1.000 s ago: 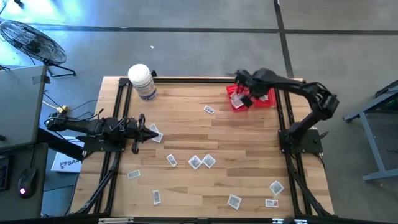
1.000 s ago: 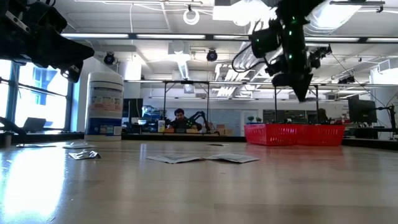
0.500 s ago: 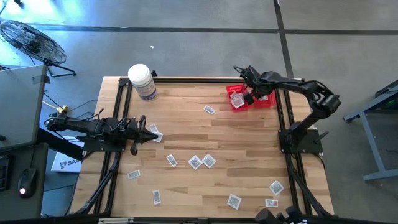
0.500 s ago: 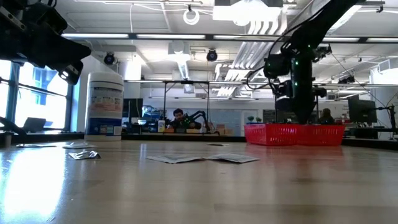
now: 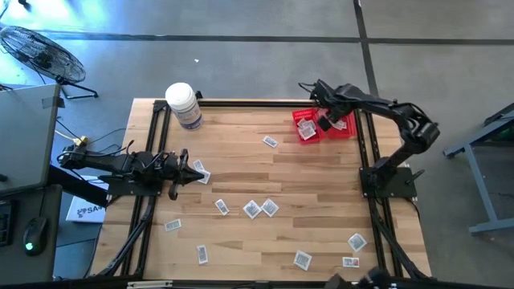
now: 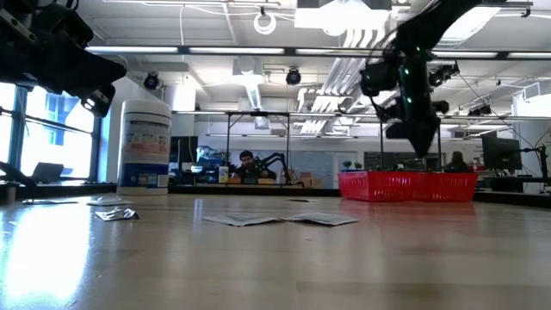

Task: Pick & Place First Aid Supplies
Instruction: Put the ointment pack into the right red bin

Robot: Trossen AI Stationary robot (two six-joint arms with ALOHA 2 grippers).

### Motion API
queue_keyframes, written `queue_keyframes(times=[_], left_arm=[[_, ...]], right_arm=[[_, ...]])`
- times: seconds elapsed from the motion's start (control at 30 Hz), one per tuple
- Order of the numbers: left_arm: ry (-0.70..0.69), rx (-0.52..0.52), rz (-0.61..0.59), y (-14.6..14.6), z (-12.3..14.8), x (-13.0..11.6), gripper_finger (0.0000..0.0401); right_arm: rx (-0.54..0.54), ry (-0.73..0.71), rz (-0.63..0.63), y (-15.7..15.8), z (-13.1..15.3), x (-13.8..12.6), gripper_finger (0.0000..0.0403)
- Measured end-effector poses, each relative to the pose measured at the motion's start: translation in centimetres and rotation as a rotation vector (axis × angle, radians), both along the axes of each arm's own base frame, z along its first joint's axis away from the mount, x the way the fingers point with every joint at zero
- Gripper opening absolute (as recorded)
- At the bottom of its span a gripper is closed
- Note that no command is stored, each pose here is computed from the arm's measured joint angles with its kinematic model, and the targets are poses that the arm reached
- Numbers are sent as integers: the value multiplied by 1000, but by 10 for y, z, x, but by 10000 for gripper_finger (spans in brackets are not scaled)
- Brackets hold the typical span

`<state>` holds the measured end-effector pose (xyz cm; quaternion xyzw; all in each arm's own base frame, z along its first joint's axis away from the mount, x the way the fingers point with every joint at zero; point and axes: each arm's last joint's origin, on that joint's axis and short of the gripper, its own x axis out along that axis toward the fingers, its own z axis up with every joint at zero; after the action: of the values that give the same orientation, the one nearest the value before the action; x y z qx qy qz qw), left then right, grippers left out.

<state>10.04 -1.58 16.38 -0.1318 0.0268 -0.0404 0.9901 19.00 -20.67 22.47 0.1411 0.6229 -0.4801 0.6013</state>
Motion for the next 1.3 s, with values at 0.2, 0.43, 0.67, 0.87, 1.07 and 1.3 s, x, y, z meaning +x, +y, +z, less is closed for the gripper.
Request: queue_keyframes(times=[0.2,0.43,0.67,0.87,1.07,1.3], left_arm=[[-1,1,3,0,0,0,1],[-2,3,3,0,0,0,1],[-7,4,37,1,1,0,1],[-20,4,110,3,2,0,1],[-23,4,142,4,2,0,1],[-23,4,142,4,2,0,1]], right_arm=[[22,-351,242,30,24,61,123],[-15,-703,478,71,22,132,118],[43,-632,515,84,-25,167,130],[23,-596,445,76,-48,195,152],[18,-599,330,72,-66,214,165],[-19,-538,300,68,-88,217,158]])
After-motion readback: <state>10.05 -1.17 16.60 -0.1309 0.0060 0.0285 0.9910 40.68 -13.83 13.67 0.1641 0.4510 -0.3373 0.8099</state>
